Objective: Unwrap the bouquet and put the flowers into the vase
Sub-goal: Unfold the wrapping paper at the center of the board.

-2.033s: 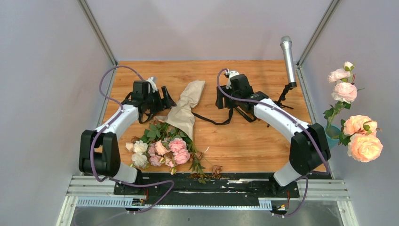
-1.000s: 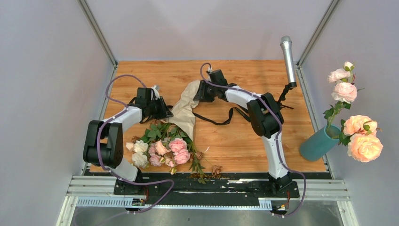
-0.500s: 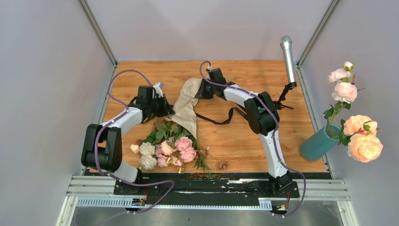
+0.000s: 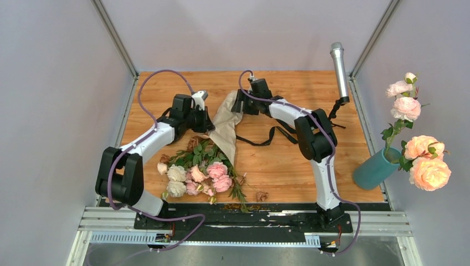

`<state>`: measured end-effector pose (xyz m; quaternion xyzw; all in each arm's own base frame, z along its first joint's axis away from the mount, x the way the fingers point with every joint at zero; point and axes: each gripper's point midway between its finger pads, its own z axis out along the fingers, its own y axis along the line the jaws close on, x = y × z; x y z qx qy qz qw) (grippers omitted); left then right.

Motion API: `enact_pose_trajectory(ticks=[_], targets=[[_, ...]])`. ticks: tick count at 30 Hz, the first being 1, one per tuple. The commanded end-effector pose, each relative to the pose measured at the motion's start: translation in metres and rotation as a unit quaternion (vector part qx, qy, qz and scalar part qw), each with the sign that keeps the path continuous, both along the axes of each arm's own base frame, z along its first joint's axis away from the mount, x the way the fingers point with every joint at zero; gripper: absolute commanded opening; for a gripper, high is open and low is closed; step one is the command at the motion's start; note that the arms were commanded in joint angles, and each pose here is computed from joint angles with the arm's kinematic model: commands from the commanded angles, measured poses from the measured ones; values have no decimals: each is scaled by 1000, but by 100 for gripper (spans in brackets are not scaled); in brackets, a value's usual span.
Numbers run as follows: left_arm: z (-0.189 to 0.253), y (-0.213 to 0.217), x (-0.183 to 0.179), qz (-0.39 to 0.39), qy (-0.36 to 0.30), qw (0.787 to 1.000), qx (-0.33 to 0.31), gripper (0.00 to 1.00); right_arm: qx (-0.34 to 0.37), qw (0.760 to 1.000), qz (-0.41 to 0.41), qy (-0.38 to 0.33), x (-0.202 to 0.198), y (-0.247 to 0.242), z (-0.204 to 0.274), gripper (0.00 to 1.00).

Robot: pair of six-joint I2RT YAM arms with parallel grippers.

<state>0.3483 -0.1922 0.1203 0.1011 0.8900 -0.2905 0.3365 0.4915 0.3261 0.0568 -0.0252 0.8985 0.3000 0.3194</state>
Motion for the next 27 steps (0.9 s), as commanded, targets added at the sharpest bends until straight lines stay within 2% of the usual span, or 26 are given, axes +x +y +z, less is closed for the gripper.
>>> enact_pose_trajectory(ticks=[1,9,16,23,27], targets=[[33,-6,11,-10,-68,997,21,0,-5,998,2,-60,-1,-10,50,68],[38,-3,18,34,-76,996,22,0,12,998,13,-59,-25,-15,72,71],[11,1,25,72,-14,997,38,5,31,998,37,-32,-52,-11,60,72],[7,-10,24,66,-9,998,2,4,66,994,88,-3,-89,13,41,70],[9,-16,20,46,-11,999,-9,4,83,991,103,2,-93,25,33,66]])
